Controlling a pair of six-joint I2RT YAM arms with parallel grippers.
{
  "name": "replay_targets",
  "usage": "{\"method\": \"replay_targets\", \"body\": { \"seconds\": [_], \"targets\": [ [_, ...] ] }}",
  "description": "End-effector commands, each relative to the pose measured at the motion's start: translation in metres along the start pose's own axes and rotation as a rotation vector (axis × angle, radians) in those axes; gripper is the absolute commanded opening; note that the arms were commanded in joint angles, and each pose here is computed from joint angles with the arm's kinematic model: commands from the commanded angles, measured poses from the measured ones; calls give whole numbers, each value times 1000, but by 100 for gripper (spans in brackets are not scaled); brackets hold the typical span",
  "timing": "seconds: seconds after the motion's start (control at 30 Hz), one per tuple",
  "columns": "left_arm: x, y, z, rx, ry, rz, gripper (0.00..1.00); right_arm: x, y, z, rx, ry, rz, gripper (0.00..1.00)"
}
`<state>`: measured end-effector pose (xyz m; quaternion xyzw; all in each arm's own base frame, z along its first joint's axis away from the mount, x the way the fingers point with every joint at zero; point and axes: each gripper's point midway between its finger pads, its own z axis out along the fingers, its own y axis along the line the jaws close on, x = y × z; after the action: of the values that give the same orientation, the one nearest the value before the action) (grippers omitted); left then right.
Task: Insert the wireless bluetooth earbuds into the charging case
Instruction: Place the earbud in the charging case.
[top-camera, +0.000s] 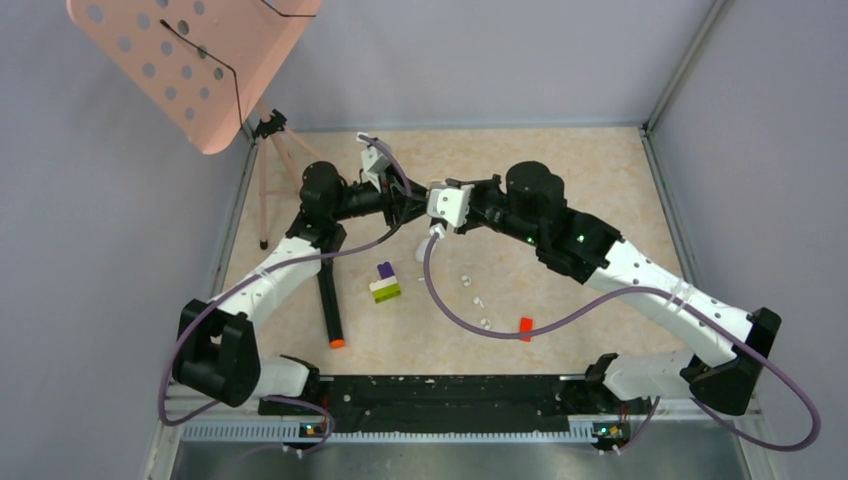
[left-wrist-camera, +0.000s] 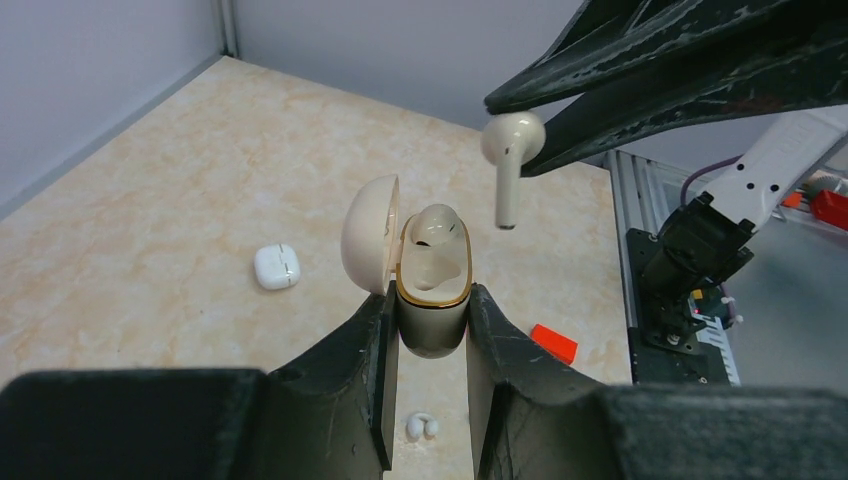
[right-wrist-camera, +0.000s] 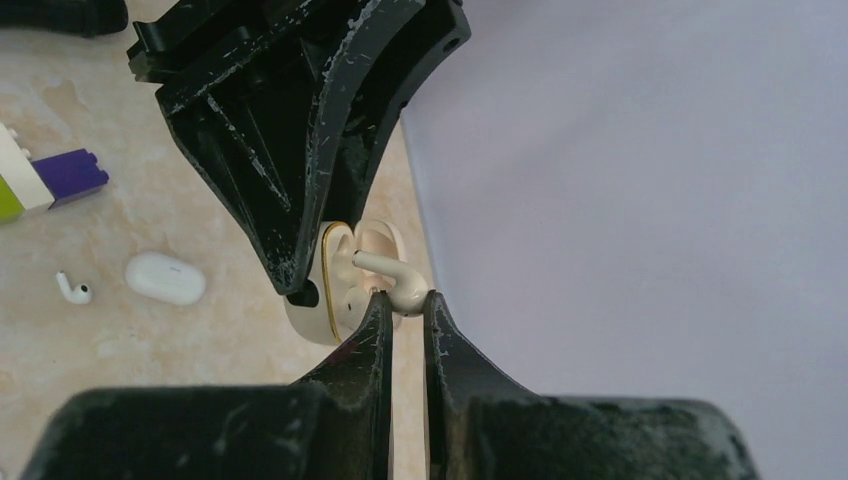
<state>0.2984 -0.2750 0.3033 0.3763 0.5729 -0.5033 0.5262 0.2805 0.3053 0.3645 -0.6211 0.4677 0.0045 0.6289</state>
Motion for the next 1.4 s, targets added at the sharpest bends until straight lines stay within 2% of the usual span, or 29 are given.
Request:
{"method": "replay_targets", "body": {
  "seconds": [0.0, 0.4, 0.9, 0.93, 1.1, 1.13, 1.37],
  "targets": [
    [-27, -27, -1, 73, -57, 115, 0, -12, -2, 2, 16, -13, -71, 0],
    [-32, -39, -4, 95, -67, 145, 0, -10, 7, 7, 1, 19, -131, 0],
    [-31, -36, -3, 81, -66, 147, 0, -18, 28, 6, -68, -29, -250, 0],
    [-30, -35, -3, 79, -64, 147, 0, -21, 33, 4, -88, -56, -271, 3],
    [-22, -34, -3, 88, -46, 162, 0, -29, 39, -8, -125, -115, -287, 37],
    [-20, -34, -4, 91, -42, 164, 0, -31, 38, -10, -130, -119, -274, 41],
    [-10, -34, -4, 105, -34, 180, 0, -46, 9, -34, -103, -99, -132, 55]
  ]
}}
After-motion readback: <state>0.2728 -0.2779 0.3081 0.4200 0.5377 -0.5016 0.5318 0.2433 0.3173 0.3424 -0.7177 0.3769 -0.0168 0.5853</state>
